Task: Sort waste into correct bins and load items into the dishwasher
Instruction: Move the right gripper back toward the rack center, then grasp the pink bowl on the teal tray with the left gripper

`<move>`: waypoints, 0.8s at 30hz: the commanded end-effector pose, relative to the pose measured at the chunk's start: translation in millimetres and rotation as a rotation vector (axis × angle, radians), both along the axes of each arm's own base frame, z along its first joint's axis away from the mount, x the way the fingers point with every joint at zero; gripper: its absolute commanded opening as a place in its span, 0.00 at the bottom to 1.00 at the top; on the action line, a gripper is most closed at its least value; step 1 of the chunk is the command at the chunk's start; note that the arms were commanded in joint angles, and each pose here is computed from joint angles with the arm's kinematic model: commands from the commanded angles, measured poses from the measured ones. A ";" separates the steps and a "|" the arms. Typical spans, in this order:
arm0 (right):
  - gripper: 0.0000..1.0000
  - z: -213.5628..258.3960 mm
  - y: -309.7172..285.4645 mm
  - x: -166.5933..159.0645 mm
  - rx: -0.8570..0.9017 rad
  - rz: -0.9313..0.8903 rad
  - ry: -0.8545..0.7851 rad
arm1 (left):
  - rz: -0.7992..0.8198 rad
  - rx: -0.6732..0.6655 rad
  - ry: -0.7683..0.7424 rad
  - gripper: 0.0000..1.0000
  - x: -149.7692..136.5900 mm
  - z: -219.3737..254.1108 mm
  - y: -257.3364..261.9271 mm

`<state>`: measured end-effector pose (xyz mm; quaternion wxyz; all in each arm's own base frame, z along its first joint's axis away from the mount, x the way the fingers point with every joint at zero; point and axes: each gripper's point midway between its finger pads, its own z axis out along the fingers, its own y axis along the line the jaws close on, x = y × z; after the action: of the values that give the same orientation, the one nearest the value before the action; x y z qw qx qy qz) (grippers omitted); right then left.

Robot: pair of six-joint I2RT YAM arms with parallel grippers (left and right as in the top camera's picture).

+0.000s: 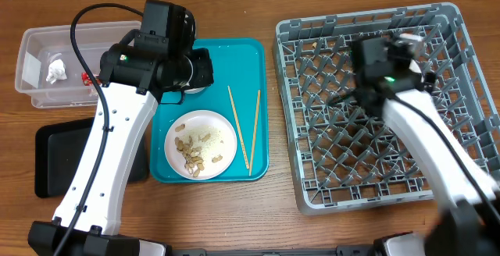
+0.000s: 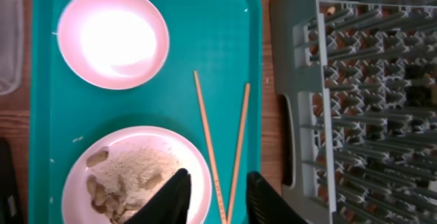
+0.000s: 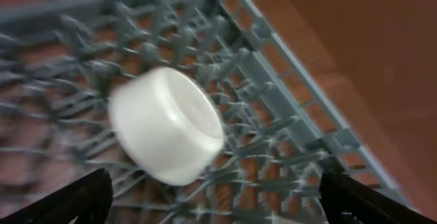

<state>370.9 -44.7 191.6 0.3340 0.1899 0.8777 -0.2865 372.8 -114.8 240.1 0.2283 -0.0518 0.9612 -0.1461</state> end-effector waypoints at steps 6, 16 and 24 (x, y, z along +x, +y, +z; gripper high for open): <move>1.00 31.6 176.7 -26.6 0.778 0.804 0.037 | 0.022 0.152 0.027 0.37 -5.1 -11.4 25.4; 1.00 14.9 225.0 -28.6 0.824 0.870 0.094 | 0.075 0.191 -0.012 0.41 5.7 -8.4 36.8; 0.98 4.2 216.4 -33.9 0.817 0.800 0.137 | 0.063 0.207 0.043 0.43 57.3 -76.1 23.5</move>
<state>336.8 176.7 196.3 0.2598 -0.0797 0.9361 0.2231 414.3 -91.7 200.3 0.2411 -0.0652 0.9668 -0.0537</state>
